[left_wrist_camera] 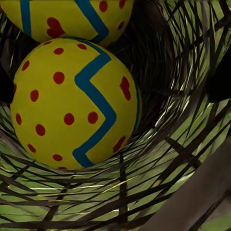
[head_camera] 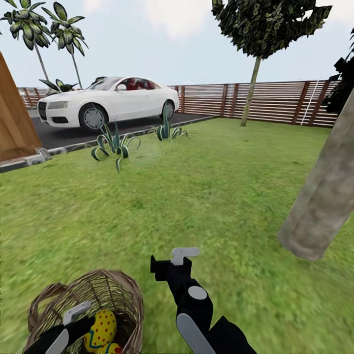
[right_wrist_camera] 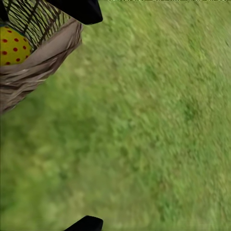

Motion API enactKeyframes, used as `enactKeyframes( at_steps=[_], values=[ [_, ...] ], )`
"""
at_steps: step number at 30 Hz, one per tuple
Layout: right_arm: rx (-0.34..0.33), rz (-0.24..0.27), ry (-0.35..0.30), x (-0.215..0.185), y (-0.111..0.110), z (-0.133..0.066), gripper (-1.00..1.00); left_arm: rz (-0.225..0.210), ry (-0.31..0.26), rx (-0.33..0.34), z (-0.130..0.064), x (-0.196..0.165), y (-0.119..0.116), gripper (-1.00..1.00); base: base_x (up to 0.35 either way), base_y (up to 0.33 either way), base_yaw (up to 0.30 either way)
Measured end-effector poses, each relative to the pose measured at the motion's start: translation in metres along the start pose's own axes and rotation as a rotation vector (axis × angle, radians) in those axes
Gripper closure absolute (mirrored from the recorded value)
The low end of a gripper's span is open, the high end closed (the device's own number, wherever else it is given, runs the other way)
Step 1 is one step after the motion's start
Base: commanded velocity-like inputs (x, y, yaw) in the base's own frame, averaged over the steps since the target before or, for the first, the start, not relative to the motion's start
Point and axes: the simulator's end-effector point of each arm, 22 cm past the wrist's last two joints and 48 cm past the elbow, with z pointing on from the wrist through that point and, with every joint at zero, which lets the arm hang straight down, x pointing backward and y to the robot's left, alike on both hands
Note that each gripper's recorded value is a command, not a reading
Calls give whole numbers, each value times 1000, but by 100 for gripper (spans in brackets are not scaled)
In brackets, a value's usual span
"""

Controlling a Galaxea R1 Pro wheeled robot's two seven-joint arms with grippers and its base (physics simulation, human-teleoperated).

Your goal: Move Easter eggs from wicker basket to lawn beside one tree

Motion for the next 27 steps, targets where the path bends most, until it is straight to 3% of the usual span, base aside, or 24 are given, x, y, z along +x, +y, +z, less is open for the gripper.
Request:
enactKeyframes(
  at_steps=[19,27],
  values=[
    [1,9,29,12,-3,8,-100,17,19,13,7,11,-8,-100,0,0,76],
    [3,13,42,17,-5,11,-100,25,15,62,8,8,-22,-100,0,0,78]
  ],
)
